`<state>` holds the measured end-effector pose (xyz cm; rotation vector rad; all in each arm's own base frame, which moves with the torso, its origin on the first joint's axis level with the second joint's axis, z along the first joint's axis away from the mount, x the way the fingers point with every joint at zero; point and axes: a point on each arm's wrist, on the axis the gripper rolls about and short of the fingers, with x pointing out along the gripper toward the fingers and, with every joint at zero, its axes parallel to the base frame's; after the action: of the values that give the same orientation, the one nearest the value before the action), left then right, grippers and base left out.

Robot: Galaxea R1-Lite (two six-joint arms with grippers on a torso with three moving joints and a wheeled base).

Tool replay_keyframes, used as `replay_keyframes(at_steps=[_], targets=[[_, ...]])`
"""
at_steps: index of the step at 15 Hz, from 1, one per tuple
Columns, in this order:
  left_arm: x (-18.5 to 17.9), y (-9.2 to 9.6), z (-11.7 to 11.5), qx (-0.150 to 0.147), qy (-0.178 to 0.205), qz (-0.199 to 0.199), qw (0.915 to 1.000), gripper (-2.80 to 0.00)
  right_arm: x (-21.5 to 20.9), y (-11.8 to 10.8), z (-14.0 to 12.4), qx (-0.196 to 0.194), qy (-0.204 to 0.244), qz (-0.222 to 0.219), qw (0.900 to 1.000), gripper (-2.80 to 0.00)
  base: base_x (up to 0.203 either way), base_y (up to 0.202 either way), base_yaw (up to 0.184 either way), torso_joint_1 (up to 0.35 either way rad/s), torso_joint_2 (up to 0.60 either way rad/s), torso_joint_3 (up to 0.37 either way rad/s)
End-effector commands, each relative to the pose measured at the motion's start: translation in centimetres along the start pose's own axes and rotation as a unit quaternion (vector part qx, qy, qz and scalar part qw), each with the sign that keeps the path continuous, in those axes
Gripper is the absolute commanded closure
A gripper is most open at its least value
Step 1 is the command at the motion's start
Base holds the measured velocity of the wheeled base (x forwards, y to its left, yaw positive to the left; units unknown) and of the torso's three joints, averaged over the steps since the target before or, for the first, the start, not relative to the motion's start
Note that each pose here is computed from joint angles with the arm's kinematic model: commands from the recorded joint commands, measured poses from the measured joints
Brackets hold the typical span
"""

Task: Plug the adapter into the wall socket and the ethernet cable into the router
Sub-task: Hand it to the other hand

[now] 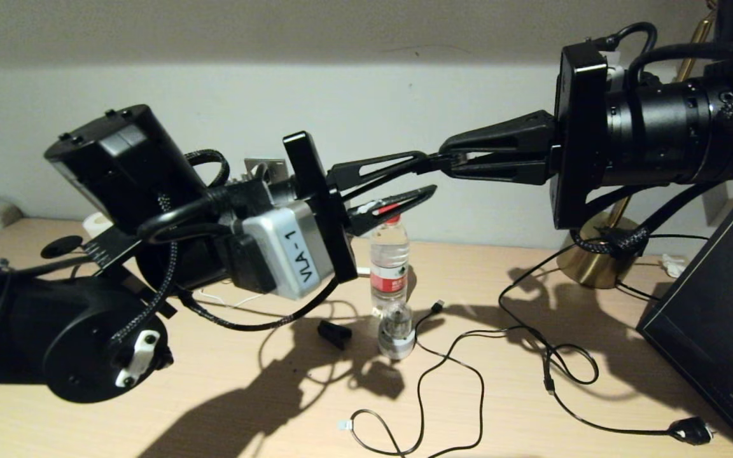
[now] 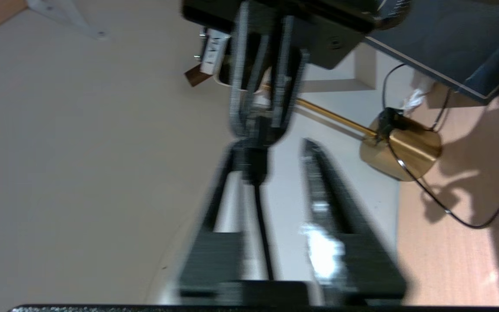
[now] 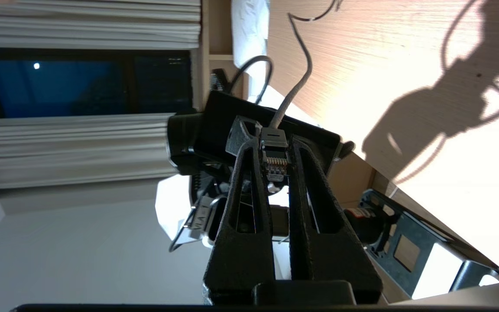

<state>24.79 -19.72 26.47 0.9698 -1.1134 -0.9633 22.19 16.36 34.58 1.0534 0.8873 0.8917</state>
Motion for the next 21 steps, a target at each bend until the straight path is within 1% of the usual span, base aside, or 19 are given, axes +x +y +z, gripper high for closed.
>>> replay_keyframes(at_steps=[1,3,6,10,16,19,20,21], targets=[[-0.1,-0.1,0.1,0.002,0.001,0.001,1.0,-2.8,0.0,0.0,0.0,0.003,0.003,0.001,1.0,0.0,0.0,0.0,0.0,0.0,0.0,0.0],[0.3,-0.2,0.7,0.0,-0.009,0.0,1.0,-2.8,0.0,0.0,0.0,0.004,0.004,0.001,1.0,0.0,0.0,0.0,0.0,0.0,0.0,0.0],[0.4,-0.1,0.7,0.002,-0.012,0.002,0.9999,-2.8,-0.1,0.0,-0.1,0.005,0.007,0.001,1.0,0.0,0.0,0.0,0.0,0.0,0.0,0.0],[0.7,0.3,0.7,0.007,-0.015,0.008,0.9998,-2.8,-0.6,0.2,-0.4,0.003,0.029,0.013,0.999,0.0,0.0,0.0,0.0,0.0,0.0,0.0],[1.0,0.7,0.6,0.013,-0.018,0.015,0.9996,-2.8,-0.5,0.1,-0.4,0.004,0.03,0.011,0.999,0.0,0.0,0.0,0.0,0.0,0.0,0.0],[0.9,0.6,0.6,0.007,-0.017,0.013,0.9997,-2.8,-0.5,0.1,-0.4,0.005,0.029,0.011,1.0,0.0,0.0,0.0,0.0,0.0,0.0,0.0],[1.0,0.6,0.5,0.004,-0.016,0.013,0.9998,0.0,-0.5,0.1,-0.4,0.005,0.028,0.011,1.0,0.0,0.0,0.0,0.0,0.0,0.0,0.0],[0.9,0.5,0.5,0.003,-0.017,0.011,0.9998,0.0,-0.5,0.1,-0.4,0.005,0.028,0.011,1.0,0.0,0.0,0.0,0.0,0.0,0.0,0.0]])
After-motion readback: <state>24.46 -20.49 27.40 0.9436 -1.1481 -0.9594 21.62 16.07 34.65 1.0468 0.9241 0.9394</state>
